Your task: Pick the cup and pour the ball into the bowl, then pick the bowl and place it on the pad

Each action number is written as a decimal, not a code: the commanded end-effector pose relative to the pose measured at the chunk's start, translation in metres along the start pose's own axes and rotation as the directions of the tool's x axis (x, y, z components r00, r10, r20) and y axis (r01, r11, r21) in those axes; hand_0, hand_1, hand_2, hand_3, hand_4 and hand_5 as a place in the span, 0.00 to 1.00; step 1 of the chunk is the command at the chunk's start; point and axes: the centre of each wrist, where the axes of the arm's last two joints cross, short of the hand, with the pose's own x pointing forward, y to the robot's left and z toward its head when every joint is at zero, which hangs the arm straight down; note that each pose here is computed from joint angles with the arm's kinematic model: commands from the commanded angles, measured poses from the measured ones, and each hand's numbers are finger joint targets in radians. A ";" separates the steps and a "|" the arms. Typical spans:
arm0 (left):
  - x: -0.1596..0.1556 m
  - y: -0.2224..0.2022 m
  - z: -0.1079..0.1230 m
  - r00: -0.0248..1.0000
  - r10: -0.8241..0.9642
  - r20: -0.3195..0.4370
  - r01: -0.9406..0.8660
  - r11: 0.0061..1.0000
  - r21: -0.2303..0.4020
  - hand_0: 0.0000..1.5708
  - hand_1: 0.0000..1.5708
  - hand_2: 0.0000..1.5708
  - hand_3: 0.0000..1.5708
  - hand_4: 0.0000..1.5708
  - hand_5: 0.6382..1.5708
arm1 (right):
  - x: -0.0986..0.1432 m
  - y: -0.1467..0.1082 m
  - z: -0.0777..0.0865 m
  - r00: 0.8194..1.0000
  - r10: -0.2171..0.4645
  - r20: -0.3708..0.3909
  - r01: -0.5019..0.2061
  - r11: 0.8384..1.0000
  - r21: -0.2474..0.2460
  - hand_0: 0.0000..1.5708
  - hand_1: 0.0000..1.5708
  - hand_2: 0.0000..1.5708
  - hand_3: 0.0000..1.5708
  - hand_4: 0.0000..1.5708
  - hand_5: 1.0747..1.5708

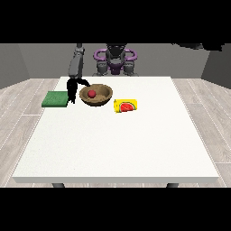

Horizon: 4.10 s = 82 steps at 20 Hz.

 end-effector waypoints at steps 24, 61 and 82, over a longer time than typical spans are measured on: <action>0.060 -0.002 -0.029 0.995 0.055 0.088 -0.049 0.997 -0.067 0.00 0.00 0.00 0.00 0.00 0.97 | -0.041 0.068 -0.027 0.997 0.009 -0.079 -0.016 0.996 -0.089 0.00 0.00 0.00 0.00 0.28 1.00; 0.033 0.104 0.031 0.999 -0.034 -0.030 0.037 0.992 0.121 0.00 0.00 0.00 0.00 0.00 0.96 | 0.103 -0.071 -0.074 0.811 0.517 -0.273 -0.554 0.829 -0.074 1.00 1.00 1.00 1.00 0.83 0.92; 0.108 0.086 0.012 0.989 -0.044 0.144 0.031 0.995 0.095 0.00 0.00 0.00 0.00 0.00 0.96 | 0.155 -0.183 -0.053 0.850 0.505 -0.152 -0.526 0.831 -0.182 1.00 1.00 1.00 0.43 0.79 0.99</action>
